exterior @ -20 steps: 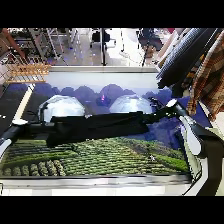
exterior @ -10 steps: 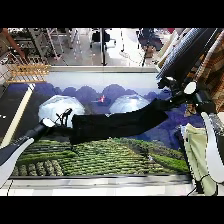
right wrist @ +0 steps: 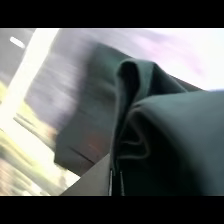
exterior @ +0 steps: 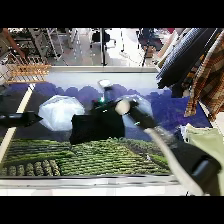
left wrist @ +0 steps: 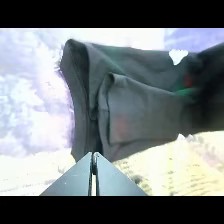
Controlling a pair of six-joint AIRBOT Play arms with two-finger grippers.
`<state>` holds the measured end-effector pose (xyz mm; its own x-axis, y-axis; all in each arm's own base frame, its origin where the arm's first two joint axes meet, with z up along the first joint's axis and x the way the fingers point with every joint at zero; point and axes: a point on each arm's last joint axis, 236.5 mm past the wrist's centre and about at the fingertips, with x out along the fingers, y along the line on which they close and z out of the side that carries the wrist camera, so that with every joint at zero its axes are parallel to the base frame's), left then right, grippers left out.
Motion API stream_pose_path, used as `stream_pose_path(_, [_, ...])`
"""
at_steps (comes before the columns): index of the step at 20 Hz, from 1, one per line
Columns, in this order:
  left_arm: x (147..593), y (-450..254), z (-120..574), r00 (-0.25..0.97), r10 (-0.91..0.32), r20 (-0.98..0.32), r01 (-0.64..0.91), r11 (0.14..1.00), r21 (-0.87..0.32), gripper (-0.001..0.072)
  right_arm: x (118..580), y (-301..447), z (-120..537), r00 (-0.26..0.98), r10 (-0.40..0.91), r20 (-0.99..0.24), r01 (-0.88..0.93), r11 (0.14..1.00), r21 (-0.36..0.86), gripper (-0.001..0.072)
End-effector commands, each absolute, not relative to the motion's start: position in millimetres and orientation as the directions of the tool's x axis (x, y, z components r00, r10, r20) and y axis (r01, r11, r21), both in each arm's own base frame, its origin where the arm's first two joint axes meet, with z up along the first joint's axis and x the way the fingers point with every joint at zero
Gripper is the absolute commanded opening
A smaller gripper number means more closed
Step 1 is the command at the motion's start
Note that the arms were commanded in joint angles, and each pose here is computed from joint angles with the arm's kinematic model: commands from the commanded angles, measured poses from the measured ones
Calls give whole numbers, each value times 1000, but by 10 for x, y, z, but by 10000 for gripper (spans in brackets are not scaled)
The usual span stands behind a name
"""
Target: Fold the clothes and pants, and hang the long-sleeved shirts on hangers.
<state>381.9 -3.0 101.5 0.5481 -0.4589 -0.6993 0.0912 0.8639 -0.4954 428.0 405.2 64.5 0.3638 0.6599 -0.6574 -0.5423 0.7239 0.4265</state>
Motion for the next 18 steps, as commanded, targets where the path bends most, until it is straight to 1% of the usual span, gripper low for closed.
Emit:
stream_pose_path(1, [3638, 89, 1194, 568, -437, -697, 76, 871, -485, 15, 3944, 5117, 275, 343, 750, -566, -584, 642, 497, 361])
stream_pose_path(2, [3659, 19, 1107, 549, -453, -703, 87, 867, -491, 16, 3879, 5102, 198, 285, 739, -611, -599, 635, 488, 558])
stream_pose_path(3, [3670, -89, 995, 518, -475, -711, 98, 859, -503, 16, 3895, 4979, 253, 249, 725, -643, -632, 624, 459, 574])
stream_pose_path(4, [3702, -213, 868, 486, -497, -719, 109, 850, -515, 16, 4013, 4733, 382, 241, 698, -674, -644, 635, 427, 574])
stream_pose_path(5, [3750, -353, 733, 456, -515, -726, 124, 844, -522, 16, 4198, 4413, 529, 264, 669, -695, -629, 665, 402, 572])
stream_pose_path(7, [3932, -664, 492, 426, -536, -729, 156, 837, -524, 16, 4553, 3593, 765, 305, 612, -730, -523, 748, 408, 561])
stream_pose_path(9, [4143, -987, 218, 419, -534, -734, 198, 843, -501, 16, 4669, 2772, 744, 278, 553, -786, -393, 812, 432, 561])
stream_pose_path(10, [4209, -1148, 60, 407, -534, -741, 224, 845, -486, 15, 4619, 2420, 638, 229, 535, -813, -320, 831, 456, 562])
stream_pose_path(12, [4217, -1440, -319, 341, -542, -768, 239, 840, -487, 5, 4418, 2000, 336, 102, 551, -828, -187, 828, 528, 583])
stream_pose_path(13, [4191, -1523, -533, 299, -540, -787, 235, 841, -488, 4, 4346, 1909, 186, 65, 574, -816, -139, 815, 562, 582])
stream_pose_path(15, [4179, -1506, -875, 246, -523, -816, 118, 852, -510, 4, 4290, 1876, -127, 40, 622, -782, -98, 781, 616, 582])
stream_pose_path(18, [4234, -1329, -1160, 209, -477, -854, -26, 870, -492, 3, 4433, 1953, -560, 46, 671, -740, -26, 741, 671, 582])
